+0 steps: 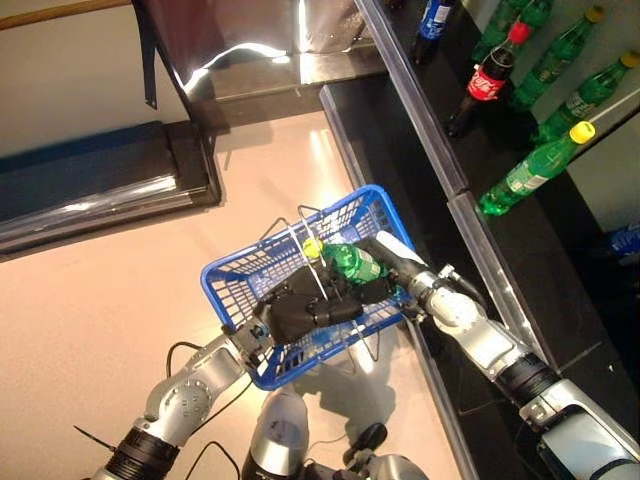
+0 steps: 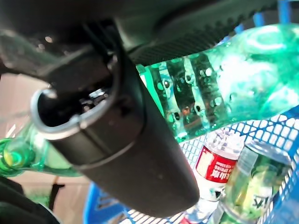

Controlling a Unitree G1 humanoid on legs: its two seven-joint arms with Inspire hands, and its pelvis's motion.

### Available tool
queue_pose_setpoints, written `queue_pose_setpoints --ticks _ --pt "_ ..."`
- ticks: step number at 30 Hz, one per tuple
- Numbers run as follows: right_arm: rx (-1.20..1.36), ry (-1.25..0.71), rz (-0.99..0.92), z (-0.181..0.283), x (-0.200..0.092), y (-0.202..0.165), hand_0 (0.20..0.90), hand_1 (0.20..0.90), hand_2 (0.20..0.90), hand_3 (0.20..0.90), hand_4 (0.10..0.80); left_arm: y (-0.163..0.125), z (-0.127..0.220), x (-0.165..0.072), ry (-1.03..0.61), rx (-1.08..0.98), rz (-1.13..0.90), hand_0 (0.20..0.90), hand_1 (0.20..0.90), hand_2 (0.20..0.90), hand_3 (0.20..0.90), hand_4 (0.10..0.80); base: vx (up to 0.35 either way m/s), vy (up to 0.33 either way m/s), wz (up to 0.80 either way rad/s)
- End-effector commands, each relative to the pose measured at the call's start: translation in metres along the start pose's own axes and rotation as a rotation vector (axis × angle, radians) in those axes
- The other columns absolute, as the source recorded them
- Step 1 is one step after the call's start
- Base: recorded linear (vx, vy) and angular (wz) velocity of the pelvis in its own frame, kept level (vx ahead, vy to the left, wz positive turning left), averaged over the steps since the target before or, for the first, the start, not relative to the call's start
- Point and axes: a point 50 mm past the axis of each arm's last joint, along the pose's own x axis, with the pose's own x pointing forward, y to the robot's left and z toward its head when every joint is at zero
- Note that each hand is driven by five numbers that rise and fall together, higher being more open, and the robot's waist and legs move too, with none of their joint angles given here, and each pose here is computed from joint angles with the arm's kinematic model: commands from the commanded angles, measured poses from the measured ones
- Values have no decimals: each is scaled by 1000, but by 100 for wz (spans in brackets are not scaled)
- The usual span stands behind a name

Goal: Pick up the drink and place into the basket.

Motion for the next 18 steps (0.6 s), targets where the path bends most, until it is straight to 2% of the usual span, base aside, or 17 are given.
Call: queue_pose_setpoints --ticks 1,7,18 --pt "-125 -134 -7 27 13 4 300 300 300 200 100 -124 39 33 -279 57 -861 300 300 300 200 100 0 0 0" --pt "-265 -146 -8 35 18 1 300 300 300 200 100 -128 38 33 -264 66 -888 300 300 300 200 100 0 0 0" --pt "-369 -193 62 49 23 9 300 300 300 200 100 -133 37 34 -250 91 -946 300 300 300 200 100 0 0 0"
